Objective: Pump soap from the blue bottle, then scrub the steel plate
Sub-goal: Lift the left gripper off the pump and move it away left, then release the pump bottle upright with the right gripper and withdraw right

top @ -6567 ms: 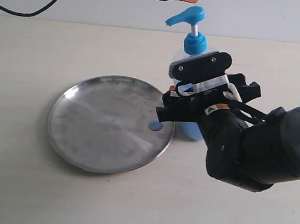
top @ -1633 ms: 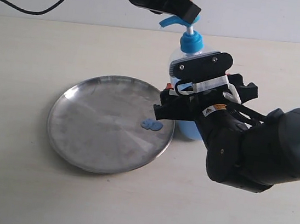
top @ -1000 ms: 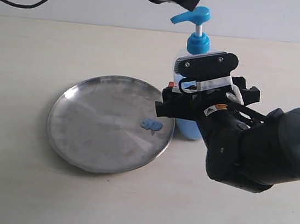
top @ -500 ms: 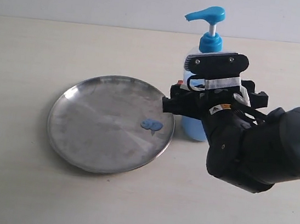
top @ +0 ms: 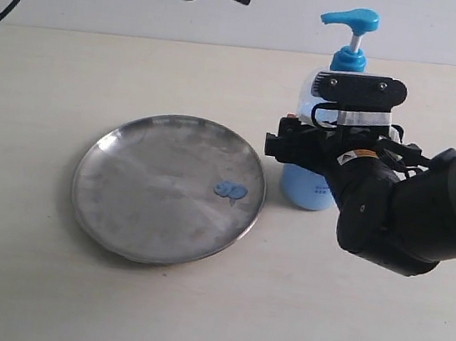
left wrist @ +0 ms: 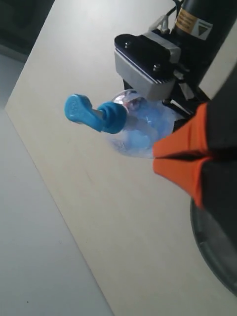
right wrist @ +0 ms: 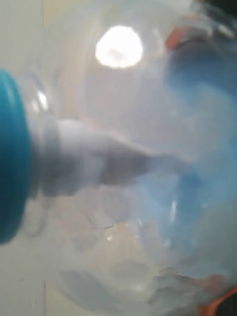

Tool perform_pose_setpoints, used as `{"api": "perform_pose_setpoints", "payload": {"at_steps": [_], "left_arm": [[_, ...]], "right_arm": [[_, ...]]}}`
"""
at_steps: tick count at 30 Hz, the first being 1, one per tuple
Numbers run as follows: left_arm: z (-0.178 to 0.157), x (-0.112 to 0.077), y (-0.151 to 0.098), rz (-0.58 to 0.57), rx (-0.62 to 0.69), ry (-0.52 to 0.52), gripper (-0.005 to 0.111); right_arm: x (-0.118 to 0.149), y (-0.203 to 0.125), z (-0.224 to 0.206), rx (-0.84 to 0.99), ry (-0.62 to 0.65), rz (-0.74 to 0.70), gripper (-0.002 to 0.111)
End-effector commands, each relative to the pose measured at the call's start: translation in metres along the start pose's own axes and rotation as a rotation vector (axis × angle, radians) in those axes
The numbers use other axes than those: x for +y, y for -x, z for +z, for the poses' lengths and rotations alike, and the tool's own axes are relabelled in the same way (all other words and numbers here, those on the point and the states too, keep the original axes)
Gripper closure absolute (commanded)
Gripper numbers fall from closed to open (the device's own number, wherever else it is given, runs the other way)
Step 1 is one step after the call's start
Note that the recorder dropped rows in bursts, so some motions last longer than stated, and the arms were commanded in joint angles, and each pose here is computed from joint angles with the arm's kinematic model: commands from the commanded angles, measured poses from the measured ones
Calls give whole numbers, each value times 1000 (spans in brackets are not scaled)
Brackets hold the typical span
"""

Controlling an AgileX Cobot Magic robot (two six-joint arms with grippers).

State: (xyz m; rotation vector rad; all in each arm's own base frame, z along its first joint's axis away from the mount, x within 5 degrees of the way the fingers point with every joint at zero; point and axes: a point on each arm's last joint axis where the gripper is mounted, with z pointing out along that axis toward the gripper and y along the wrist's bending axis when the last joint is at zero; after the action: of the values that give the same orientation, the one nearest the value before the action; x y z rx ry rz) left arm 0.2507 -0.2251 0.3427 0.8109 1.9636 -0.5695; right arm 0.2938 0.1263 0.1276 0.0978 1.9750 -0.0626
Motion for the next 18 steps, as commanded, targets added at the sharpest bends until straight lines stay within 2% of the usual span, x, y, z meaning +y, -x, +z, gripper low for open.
{"api": "perform_pose_setpoints", "payload": {"at_steps": [1,7,10,18], "left_arm": [[-13,9,-13,-34,-48,57,107],[-27,24,-34,-77,-80,131,107],[-30,24,-39,-90,-88,139,107],[-30,23,-41,-91,-60,126,107]], "right_arm": [[-7,10,2,-57,-8,-7,108],[-5,11,2,-64,13,-25,108],[-3,10,2,-48,34,-37,101],[-2,5,2,9,44,-109,47]]}}
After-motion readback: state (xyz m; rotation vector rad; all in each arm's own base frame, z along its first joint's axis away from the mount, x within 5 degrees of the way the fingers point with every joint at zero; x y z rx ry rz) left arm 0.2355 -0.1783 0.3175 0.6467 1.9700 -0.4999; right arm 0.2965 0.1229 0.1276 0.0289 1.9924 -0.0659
